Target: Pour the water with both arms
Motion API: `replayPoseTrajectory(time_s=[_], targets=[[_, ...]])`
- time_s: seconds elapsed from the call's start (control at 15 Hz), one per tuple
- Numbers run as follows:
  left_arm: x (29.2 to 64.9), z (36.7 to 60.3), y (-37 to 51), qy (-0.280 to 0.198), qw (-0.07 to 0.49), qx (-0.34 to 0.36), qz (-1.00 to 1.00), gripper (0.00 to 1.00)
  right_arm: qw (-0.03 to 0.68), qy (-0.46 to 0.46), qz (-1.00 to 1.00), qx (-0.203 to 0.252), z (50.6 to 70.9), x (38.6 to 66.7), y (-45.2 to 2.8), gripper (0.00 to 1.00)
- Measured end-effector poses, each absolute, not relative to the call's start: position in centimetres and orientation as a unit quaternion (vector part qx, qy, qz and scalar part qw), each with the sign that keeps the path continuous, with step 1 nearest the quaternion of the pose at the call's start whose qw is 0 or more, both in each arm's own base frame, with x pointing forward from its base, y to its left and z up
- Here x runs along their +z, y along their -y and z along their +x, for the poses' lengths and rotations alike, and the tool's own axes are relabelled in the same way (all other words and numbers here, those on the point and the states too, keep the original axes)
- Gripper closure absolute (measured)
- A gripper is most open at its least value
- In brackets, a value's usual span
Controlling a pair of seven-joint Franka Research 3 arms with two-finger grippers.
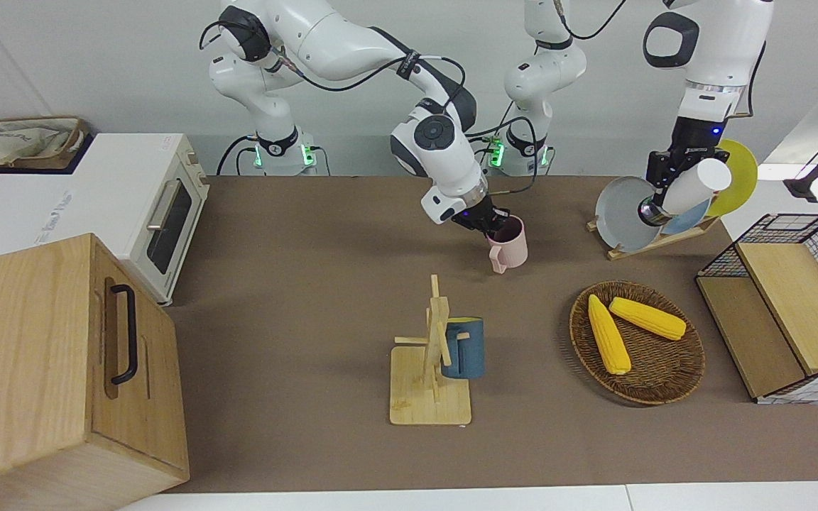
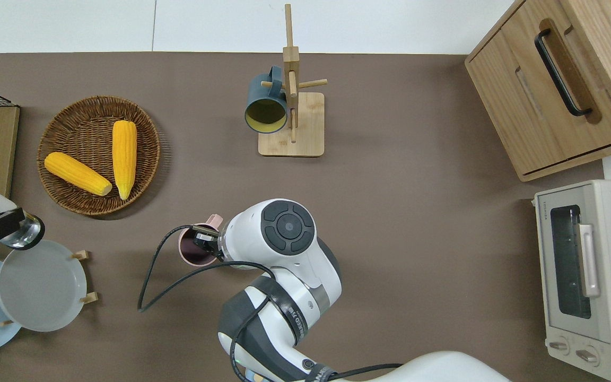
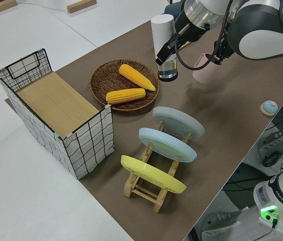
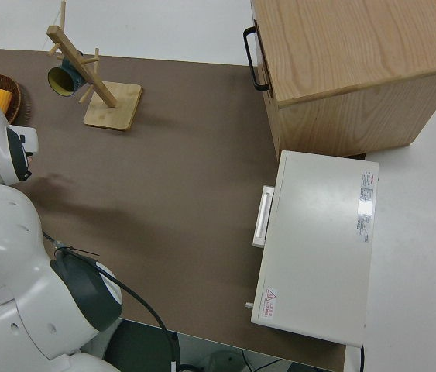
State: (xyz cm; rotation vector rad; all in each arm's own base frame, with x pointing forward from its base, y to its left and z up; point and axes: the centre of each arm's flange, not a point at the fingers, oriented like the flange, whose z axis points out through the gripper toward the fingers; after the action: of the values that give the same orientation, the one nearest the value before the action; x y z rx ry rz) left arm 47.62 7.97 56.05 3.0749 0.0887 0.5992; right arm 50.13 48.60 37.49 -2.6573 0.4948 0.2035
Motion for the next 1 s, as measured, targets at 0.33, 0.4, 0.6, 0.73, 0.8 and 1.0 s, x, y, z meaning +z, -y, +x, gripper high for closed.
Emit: replayPoseTrajectory(time_s=[0.33,0.4,0.6,0.73,0.8,1.0], targets=[[54.2,45.9,-5.7,-0.018,-0.001,0.175,0.984,0.35,0.217,-0.179,-0.957,0.066,49.8,35.5,-49.8,0.95],[54.0,45.6,-5.4,-0.017,0.0,0.173,0.985,0.35,0.215,-0.179,-0.958,0.067,49.8,35.2,-49.8,0.95],[53.7,45.2,-5.3,-0.018,0.001,0.171,0.985,0.35,0.214,-0.179,-0.958,0.066,49.8,34.3,-49.9,0.95],[53.8,45.1,-5.4,-0.019,0.001,0.172,0.985,0.35,0.213,-0.18,-0.958,0.064,49.9,33.9,-49.9,0.95],[53.8,45.1,-5.4,-0.02,0.002,0.172,0.985,0.35,0.212,-0.18,-0.958,0.063,50.0,33.8,-49.9,0.95],[53.8,45.1,-5.5,-0.021,0.002,0.173,0.985,0.35,0.21,-0.181,-0.959,0.061,50.1,33.6,-49.8,0.94]])
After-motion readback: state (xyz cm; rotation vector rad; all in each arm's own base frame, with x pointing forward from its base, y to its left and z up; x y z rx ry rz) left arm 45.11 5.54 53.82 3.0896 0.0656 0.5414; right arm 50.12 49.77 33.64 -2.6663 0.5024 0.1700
